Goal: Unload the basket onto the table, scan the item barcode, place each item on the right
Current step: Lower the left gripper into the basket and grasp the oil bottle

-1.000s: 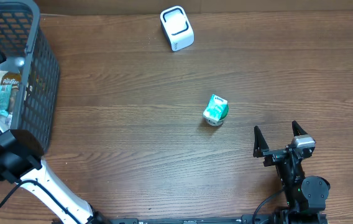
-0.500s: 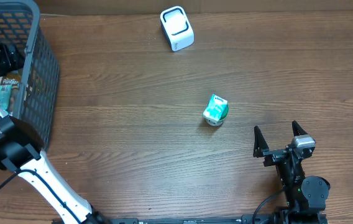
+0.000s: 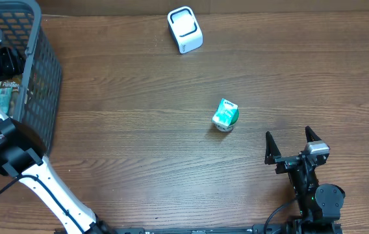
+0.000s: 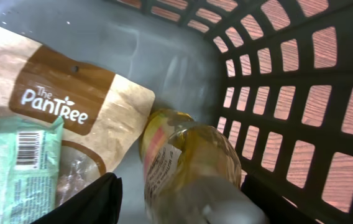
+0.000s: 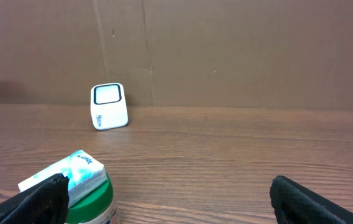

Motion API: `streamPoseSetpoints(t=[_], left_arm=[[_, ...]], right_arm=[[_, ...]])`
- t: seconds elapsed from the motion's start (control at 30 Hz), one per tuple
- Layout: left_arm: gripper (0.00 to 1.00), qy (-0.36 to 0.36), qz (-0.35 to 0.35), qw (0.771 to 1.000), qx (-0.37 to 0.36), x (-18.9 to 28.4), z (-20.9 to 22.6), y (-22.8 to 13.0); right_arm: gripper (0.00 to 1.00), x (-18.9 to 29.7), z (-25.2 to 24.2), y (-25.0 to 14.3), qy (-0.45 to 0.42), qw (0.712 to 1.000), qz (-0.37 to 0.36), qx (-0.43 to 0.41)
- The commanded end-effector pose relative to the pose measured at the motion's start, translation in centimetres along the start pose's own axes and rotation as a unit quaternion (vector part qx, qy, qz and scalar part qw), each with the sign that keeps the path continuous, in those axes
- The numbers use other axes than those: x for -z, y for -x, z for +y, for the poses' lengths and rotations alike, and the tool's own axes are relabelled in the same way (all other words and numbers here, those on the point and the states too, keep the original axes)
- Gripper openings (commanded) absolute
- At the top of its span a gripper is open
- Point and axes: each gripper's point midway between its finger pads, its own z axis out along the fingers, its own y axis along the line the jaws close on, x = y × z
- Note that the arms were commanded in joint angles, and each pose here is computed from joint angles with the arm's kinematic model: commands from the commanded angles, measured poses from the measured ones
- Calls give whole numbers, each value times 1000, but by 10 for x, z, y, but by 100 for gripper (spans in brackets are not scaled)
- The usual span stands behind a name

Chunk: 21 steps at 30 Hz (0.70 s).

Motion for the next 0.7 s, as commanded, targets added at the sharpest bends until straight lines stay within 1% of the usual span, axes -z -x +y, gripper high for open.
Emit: streamPoseSetpoints(t=[0.0,0.2,0.3,0.37,0.43,0.57,0.67], left_arm=[[61,-7,20,1000,-15,-26,-4,-3],[61,0,25,1000,-12,-27,-2,-4],[53,2,27,1000,-10,-27,-2,-5],[43,7,29,1000,-8,-27,0,-6],[38,9,31,999,-1,-27,1,-7],[30,13,25,1000,9,-23,0,-4],[26,19,4,1000,14,-9,-1,4]], right_arm=[[100,0,-2,-2,-4,1000,-1,-2],[100,0,-2,-2,-4,1000,-1,-2],[100,0,-2,-2,-4,1000,-1,-2],[100,0,-2,-2,-4,1000,-1,-2],[100,0,-2,-2,-4,1000,-1,-2],[100,0,-2,-2,-4,1000,-1,-2],[100,0,-2,-2,-4,1000,-1,-2]])
